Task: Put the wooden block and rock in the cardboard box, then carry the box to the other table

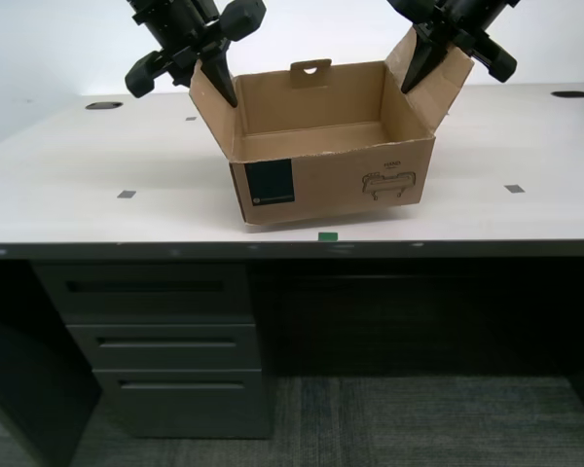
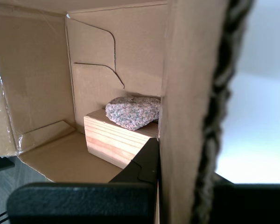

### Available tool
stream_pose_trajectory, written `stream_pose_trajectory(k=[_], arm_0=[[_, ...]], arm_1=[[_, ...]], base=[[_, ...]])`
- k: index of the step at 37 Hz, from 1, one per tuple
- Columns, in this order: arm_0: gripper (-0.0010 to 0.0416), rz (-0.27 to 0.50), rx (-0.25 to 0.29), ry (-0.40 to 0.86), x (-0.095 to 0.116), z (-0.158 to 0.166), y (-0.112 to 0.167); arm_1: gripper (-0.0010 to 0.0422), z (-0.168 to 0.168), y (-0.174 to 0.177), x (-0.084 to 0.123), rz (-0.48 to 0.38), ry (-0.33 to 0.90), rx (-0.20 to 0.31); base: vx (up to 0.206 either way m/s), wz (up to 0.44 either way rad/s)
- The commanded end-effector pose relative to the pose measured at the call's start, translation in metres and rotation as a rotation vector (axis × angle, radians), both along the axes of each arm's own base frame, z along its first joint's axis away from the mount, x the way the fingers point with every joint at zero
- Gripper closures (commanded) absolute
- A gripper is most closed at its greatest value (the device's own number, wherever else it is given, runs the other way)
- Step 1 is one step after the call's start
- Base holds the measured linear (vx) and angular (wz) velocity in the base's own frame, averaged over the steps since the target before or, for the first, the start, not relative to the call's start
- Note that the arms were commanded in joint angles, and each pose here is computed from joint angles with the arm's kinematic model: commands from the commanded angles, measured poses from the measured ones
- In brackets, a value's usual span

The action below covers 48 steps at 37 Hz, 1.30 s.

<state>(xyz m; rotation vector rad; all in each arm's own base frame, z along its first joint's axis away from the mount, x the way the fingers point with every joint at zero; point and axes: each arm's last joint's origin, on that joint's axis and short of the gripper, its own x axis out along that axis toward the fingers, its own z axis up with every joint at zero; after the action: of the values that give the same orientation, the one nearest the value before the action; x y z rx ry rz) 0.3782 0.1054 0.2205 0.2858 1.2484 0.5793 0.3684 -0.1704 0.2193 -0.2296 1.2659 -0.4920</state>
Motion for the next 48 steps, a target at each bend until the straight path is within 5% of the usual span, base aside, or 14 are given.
stream_pose_trajectory(k=[1, 48], arm_0=[[0.0407, 0.009, 0.024, -0.006, 0.0003, 0.0016, 0.0016], [0.0406, -0.011, 0.043, -0.014, 0.0013, 0.003, 0.0094]], arm_1=[[0.0413, 0.0007, -0.0017, -0.0016, -0.014, 0.011, -0.02], [0.0413, 0.0019, -0.0017, 0.0024, -0.066, -0.078, 0.014]], base=[[-0.101, 0.178], [-0.108, 0.326]])
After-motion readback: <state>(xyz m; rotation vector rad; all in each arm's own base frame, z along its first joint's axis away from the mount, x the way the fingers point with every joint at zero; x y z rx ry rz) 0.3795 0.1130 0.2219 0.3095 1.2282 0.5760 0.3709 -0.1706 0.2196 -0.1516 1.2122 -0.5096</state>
